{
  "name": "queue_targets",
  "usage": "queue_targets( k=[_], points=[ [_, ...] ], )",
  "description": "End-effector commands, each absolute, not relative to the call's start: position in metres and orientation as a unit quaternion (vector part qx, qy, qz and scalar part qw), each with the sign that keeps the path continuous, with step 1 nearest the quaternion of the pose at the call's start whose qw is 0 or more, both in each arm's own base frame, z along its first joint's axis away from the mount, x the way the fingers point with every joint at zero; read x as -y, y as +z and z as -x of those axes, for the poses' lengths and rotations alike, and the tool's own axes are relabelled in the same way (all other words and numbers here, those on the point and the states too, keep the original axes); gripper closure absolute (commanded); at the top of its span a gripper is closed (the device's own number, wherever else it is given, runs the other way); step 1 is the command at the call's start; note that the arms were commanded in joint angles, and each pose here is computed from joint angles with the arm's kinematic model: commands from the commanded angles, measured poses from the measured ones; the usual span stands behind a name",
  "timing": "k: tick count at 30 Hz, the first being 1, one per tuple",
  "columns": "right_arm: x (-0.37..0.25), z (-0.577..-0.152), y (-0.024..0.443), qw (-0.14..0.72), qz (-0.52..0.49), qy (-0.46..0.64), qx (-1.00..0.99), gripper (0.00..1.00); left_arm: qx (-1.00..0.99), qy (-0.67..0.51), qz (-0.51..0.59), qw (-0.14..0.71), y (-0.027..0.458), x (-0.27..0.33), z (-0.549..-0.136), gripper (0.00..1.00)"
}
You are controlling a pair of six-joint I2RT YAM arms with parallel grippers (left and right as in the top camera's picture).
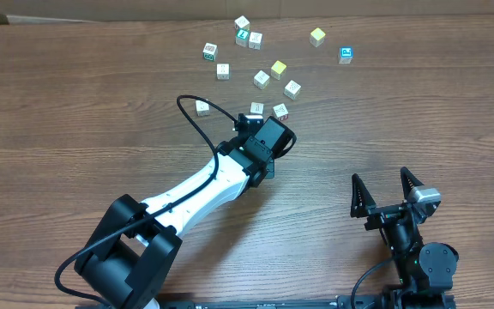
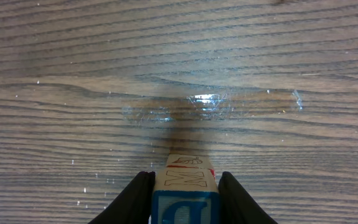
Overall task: Form a tower
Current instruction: 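Lower the blue-lettered block onto the red Y block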
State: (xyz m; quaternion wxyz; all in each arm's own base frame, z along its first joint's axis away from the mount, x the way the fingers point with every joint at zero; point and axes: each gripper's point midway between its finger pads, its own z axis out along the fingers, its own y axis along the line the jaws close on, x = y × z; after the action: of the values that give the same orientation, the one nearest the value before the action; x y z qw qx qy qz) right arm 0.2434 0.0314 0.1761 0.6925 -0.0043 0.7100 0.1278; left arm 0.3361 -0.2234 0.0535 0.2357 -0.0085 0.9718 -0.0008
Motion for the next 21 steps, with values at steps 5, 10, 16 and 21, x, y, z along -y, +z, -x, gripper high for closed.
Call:
queue_targets(
  k=[5, 10, 16, 21],
  points=[
    [-0.0325, -0.2434, 0.1741, 0.693, 0.006, 0.128, -0.709, 0.0, -0.972, 0.001, 0.007, 0.234, 0.0495, 0.2244, -0.335, 0.72],
    [-0.0325, -0.2434, 0.1741, 0.693, 0.006, 0.128, -0.709, 0.0, -0.972, -0.005, 0.006, 0.233, 0.0495, 0.2269, -0.3348, 0.72],
    [-0.0325, -0.2434, 0.1741, 0.693, 0.006, 0.128, -0.709, 0.0, -0.973, -0.005, -0.004, 0.232, 0.0493, 0.2277, -0.3344, 0.71],
    [-0.0325, -0.2434, 0.1741, 0.693, 0.006, 0.128, -0.709, 0.0, -0.973, -0.006, -0.005, 0.229, 0.0487, 0.2278, -0.3333, 0.71]
  ],
)
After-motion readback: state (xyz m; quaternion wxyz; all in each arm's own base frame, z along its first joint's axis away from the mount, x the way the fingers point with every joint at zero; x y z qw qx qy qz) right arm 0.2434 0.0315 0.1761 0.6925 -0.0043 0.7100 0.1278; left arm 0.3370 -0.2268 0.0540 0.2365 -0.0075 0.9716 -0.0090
